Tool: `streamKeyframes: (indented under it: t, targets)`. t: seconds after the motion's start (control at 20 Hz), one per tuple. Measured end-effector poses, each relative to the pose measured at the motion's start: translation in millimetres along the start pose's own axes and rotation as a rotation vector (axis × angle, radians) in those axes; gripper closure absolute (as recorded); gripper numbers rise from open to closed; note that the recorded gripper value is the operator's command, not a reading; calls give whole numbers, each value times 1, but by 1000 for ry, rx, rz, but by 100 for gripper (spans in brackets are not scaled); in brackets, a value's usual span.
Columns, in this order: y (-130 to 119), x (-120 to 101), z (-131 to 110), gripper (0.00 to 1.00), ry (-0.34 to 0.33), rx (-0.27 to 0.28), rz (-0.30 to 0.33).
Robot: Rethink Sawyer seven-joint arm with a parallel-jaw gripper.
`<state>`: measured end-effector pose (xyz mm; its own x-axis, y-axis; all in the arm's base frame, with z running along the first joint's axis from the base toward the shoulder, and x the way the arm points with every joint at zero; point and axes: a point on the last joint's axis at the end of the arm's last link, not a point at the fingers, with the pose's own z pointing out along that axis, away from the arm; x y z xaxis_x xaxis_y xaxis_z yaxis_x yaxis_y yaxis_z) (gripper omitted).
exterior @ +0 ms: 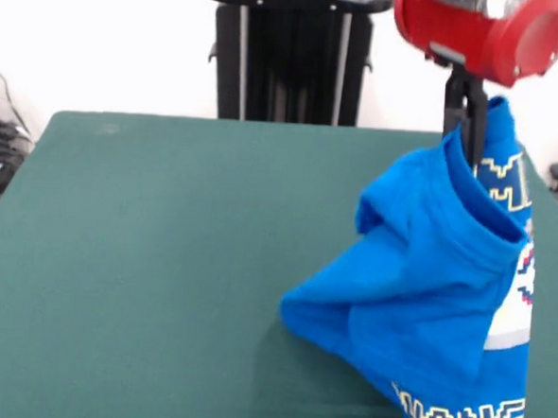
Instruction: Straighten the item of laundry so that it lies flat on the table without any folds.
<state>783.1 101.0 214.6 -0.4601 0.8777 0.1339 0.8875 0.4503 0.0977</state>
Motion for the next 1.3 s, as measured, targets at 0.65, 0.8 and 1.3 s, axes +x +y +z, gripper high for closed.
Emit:
streamKeyframes:
  t: [0.65, 0.8, 1.3]
  targets:
    - [-30, -18, 55, 100, -130, -32, 1]
    - [-42, -26, 65, 100, -161, 4, 13]
    - [-70, -9, 59, 100, -90, 108, 104]
